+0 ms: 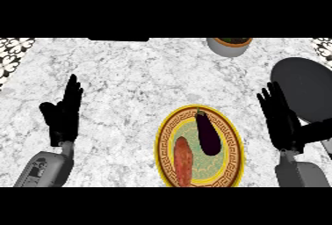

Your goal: Pick the eggplant from the plate and place it in the pan

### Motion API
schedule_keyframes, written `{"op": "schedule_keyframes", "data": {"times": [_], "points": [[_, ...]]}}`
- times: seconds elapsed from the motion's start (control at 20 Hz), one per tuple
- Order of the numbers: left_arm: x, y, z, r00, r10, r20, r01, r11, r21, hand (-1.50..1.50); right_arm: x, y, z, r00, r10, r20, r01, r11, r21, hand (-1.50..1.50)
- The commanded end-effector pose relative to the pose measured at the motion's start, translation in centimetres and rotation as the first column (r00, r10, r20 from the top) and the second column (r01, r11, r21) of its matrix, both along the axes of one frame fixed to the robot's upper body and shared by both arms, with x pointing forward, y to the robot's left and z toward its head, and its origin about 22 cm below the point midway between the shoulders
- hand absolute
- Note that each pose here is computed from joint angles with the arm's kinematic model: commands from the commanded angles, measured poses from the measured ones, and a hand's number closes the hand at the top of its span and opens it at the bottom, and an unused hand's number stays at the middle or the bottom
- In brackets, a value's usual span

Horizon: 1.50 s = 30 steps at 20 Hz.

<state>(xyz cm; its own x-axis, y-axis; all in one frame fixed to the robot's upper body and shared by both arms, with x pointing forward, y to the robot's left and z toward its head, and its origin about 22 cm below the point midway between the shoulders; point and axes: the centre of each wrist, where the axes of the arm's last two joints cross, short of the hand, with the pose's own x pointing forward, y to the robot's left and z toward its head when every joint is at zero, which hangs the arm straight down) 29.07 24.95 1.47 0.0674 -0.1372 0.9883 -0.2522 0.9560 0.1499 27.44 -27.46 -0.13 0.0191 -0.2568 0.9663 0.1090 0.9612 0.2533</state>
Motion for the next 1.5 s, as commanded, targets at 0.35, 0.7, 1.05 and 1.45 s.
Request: {"op": "schedule_keyframes", "data": {"times": [0.35,0.7,1.05,1.45], "points": [[0.4,-0.8,3.2,0.980,-0.200,0.019,0.201,0.976,-0.088,0.00,6.1,2.5,12.2,0.759,0.630,0.163,-0.439,0.680,-0.588,1.50],[-0.4,1.4,4.0,0.987,-0.154,0.036,0.157,0.982,-0.105,0.00,3.7,-6.2,10.3,0.691,0.703,0.166,-0.337,0.517,-0.787,-1.50],[-1.0,0.7,6.1,0.978,-0.205,0.025,0.207,0.972,-0.116,0.00,8.4,-3.0,17.1,0.596,0.793,0.128,-0.248,0.332,-0.910,-1.50],[-1.4,-0.3,4.8,0.983,-0.185,0.017,0.186,0.977,-0.107,0.00,9.0,4.3,18.0,0.556,0.815,-0.161,-0.220,-0.043,-0.975,-1.50]]}}
